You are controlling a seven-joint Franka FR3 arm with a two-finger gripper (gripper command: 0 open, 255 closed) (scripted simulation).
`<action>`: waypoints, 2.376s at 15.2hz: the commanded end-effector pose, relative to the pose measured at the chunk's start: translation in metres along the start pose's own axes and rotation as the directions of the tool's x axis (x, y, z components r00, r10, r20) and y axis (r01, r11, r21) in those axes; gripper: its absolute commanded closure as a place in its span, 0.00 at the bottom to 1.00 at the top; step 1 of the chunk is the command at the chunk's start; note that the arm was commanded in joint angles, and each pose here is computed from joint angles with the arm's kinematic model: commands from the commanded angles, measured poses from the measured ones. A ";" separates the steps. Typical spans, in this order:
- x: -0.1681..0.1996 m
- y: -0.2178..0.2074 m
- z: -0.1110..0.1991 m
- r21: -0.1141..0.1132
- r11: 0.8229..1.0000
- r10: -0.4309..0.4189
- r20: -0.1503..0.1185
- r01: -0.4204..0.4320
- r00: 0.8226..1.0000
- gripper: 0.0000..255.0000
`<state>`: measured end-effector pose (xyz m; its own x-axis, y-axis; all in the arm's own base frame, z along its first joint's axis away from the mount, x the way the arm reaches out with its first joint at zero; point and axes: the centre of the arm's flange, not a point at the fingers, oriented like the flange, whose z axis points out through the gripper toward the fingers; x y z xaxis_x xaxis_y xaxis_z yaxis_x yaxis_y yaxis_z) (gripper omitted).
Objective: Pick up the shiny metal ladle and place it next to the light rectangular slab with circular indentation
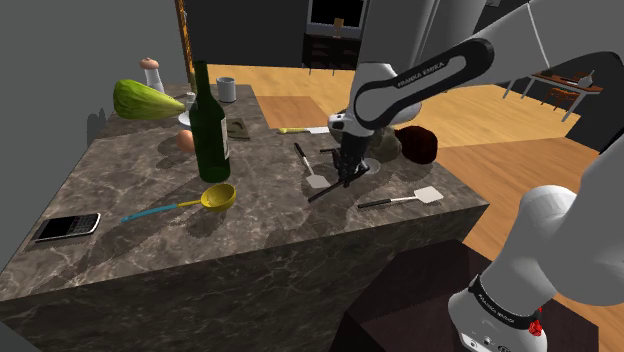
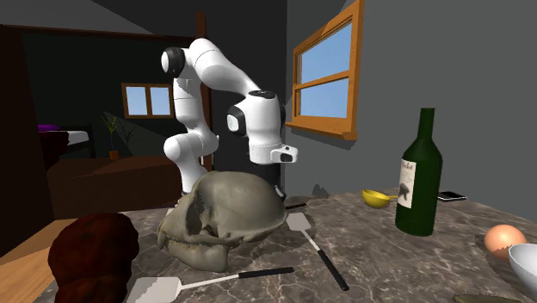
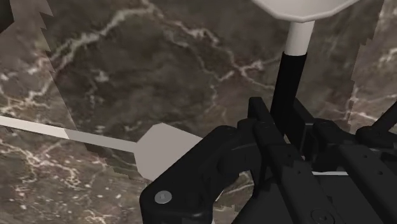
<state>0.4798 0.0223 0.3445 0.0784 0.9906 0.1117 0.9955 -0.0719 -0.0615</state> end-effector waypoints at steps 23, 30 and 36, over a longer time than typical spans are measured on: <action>0.042 0.052 -0.099 0.000 1.000 0.000 0.000 0.000 1.000 1.00; 0.085 0.133 -0.100 0.000 1.000 0.000 0.000 0.000 1.000 1.00; 0.123 0.203 -0.101 0.000 1.000 0.000 0.000 0.000 1.000 1.00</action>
<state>0.6832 0.1146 0.4476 0.0798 0.9906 0.1110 0.9954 -0.0732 -0.0616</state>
